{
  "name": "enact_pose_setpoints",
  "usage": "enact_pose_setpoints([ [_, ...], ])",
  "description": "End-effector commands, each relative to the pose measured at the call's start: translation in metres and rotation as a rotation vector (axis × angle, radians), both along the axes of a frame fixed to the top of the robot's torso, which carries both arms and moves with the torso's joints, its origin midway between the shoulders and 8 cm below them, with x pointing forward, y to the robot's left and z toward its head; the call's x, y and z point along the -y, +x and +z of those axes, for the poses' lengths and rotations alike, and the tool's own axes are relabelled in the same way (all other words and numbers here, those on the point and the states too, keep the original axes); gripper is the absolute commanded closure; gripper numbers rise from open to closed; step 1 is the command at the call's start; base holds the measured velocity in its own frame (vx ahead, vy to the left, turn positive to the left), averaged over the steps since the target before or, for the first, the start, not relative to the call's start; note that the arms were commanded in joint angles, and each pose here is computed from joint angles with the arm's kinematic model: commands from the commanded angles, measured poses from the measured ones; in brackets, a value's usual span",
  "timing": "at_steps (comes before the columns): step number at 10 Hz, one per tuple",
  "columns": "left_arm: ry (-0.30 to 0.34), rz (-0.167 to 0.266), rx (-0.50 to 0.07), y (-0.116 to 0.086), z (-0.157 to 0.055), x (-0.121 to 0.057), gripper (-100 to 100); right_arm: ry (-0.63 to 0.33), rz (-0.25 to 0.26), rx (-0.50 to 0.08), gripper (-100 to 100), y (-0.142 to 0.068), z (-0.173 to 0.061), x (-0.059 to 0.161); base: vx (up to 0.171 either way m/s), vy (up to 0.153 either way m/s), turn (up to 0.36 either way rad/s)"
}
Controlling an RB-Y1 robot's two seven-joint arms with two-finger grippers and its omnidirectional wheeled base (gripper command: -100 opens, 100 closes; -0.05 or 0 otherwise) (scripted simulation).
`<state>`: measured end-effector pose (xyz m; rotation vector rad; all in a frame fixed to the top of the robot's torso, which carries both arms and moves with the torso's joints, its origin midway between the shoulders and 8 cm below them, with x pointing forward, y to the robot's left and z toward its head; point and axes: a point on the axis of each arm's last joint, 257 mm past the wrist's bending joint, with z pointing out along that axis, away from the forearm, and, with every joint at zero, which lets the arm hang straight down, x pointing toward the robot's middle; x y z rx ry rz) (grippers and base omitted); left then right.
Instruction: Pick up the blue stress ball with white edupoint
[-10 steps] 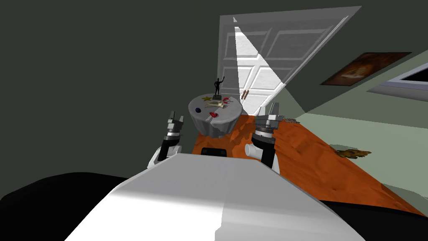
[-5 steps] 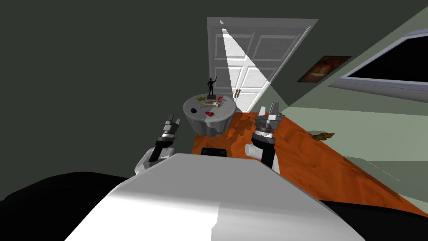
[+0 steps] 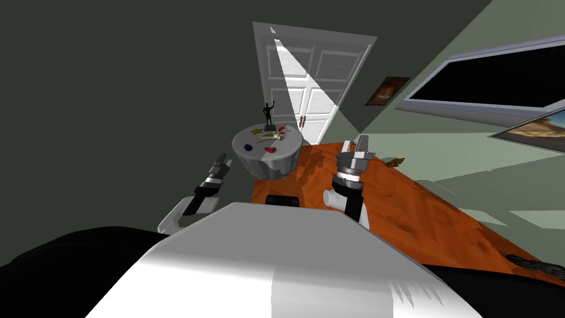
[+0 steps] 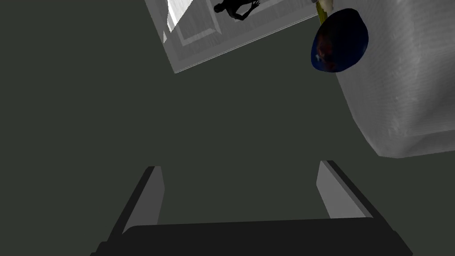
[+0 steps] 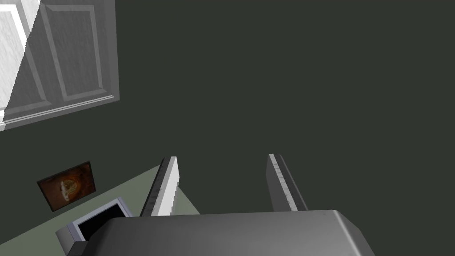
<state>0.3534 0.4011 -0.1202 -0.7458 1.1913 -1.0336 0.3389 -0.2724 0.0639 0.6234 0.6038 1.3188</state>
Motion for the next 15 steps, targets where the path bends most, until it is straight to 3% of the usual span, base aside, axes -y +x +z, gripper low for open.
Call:
enact_pose_setpoints([
  [1, 0.032, 0.011, -0.034, 0.000, -0.007, -0.016, -100, 0.000, 0.000, 0.000, 0, 0.000, 0.000, 0.000, -0.025, 0.020, -0.181],
  [9, 0.209, 0.093, -0.237, -0.017, -0.034, -0.113, -100, 0.000, 0.000, 0.000, 0, 0.000, 0.000, 0.000, -0.016, 0.038, -0.328],
  [15, 0.305, 0.114, -0.351, -0.025, -0.043, -0.158, -100, 0.000, 0.000, 0.000, 0, 0.000, 0.000, 0.000, -0.012, 0.051, -0.246],
])
